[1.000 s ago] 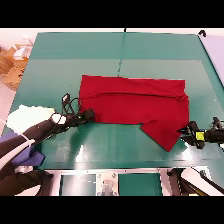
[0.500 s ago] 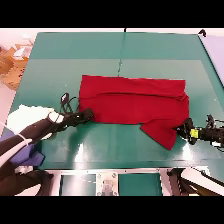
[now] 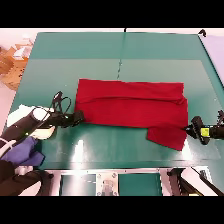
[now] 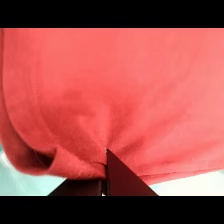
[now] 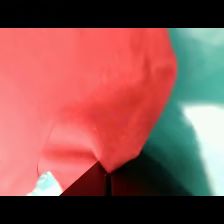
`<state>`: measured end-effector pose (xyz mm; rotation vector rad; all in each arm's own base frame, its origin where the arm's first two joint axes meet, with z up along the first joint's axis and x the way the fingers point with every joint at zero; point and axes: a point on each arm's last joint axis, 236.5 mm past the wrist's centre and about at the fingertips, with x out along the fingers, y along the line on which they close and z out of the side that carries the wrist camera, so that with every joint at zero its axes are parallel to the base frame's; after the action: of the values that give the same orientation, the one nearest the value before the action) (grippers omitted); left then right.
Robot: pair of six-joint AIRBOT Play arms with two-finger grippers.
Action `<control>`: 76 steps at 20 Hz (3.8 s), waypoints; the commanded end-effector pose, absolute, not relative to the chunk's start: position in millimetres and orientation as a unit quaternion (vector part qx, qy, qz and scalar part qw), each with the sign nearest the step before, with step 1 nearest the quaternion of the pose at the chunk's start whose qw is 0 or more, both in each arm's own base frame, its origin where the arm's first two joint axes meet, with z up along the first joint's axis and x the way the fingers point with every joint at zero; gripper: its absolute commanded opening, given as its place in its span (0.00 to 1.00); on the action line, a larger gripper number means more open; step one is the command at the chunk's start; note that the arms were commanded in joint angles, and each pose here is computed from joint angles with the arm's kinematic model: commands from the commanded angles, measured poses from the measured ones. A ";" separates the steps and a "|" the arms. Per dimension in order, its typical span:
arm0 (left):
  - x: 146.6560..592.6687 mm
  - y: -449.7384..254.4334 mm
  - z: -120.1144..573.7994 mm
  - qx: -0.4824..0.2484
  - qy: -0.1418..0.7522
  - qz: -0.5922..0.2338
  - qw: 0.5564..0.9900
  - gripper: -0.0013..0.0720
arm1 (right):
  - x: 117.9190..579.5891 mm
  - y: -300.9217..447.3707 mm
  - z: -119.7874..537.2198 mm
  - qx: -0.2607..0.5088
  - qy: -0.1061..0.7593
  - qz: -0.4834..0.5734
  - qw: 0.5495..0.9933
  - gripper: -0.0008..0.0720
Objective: Fold the shirts.
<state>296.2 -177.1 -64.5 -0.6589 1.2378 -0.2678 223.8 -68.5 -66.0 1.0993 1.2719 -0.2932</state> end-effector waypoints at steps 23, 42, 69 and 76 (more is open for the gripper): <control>543.1 -195.9 -44.1 -0.214 0.489 -0.131 0.836 1.00 | 504.8 -93.1 -54.1 0.484 0.492 0.023 0.724 0.48; 550.2 -127.4 17.7 -0.280 0.517 -0.134 0.798 0.92 | 437.6 -131.5 -94.8 0.460 0.542 0.200 0.674 0.87; 490.2 -403.0 -37.6 -0.181 0.477 -0.307 0.803 0.06 | 450.4 -65.5 32.2 0.376 0.569 0.251 0.687 0.03; 459.3 -501.5 -55.9 -0.235 0.468 -0.351 0.776 0.06 | 435.9 14.8 113.9 0.306 0.567 0.292 0.706 0.03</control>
<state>468.6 -466.2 -50.7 -0.4545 1.0252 -0.7278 444.6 -17.4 83.9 0.7392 1.2664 0.6102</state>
